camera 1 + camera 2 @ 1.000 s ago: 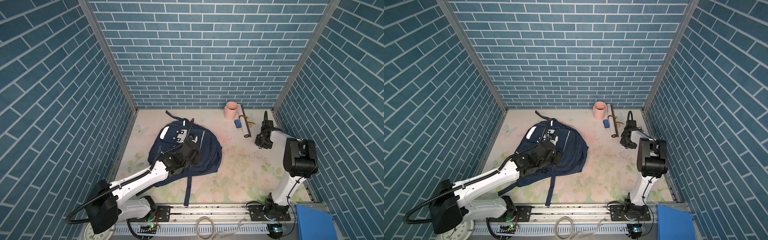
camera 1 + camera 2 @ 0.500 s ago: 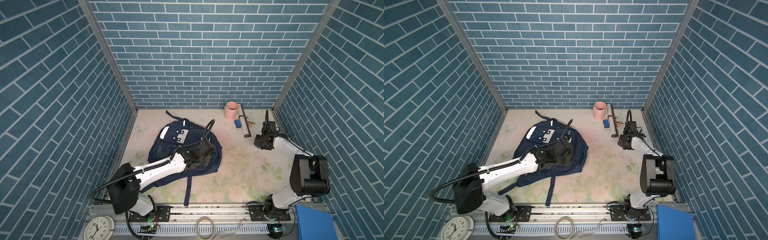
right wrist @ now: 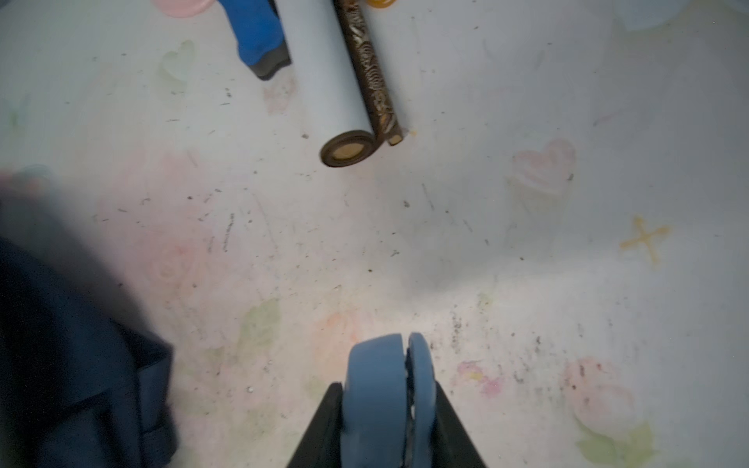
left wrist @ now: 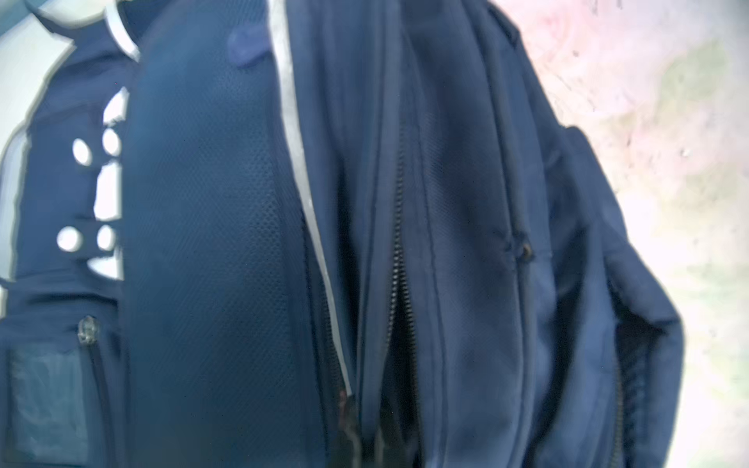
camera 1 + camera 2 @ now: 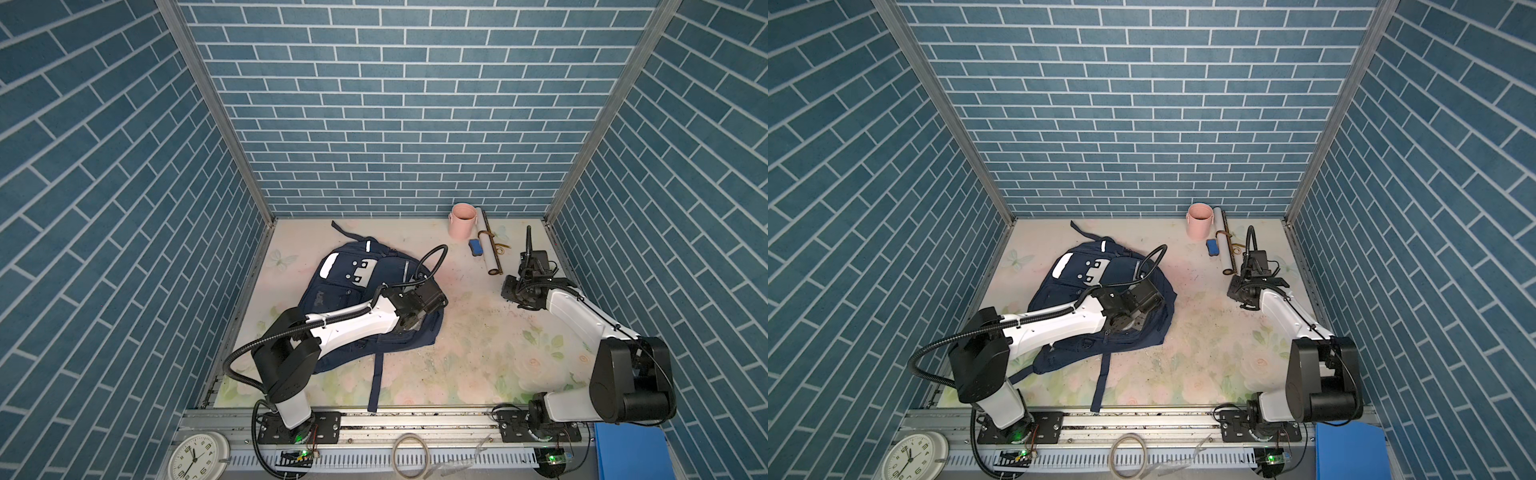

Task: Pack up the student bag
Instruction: 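Carry the stapler into the open pocket beside the clear case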

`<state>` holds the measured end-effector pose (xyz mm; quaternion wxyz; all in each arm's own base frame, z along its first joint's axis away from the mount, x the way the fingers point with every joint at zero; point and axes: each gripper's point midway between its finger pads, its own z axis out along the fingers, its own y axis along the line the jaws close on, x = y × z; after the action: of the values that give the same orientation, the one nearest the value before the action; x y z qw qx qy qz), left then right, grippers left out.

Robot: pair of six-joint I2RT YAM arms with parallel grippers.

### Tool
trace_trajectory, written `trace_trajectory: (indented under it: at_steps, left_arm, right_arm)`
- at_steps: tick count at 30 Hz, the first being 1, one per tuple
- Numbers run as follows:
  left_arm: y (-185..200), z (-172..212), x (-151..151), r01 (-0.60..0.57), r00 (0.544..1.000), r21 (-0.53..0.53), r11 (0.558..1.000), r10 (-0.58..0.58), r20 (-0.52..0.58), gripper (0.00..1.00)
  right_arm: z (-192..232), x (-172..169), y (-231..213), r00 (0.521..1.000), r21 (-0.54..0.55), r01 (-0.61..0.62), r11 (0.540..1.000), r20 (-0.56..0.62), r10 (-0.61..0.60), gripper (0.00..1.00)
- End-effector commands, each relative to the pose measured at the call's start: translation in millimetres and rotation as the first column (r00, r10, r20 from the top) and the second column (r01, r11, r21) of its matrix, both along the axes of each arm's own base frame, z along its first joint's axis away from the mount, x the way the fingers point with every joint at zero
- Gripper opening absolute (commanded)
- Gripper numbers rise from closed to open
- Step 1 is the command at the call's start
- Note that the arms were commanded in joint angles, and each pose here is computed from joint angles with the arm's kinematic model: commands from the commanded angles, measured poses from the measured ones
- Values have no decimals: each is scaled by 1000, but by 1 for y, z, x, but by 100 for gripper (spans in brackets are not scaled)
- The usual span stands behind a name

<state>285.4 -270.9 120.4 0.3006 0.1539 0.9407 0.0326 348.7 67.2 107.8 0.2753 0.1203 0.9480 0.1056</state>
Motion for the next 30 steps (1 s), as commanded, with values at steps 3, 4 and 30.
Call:
trace_trajectory:
  at_steps: [3,4,30]
  left_arm:
    - [8,66,13,-51,989,-290,956,88,117,0]
    - [10,76,13,-48,986,-349,936,101,136,0]
    - [46,86,15,-67,982,-610,790,159,98,0]
  right_arm:
    - [37,-3,80,997,266,-50,963,63,35,25]
    - [42,-5,99,996,310,-69,948,76,48,25]
    - [24,-39,327,937,555,-252,793,-66,344,43]
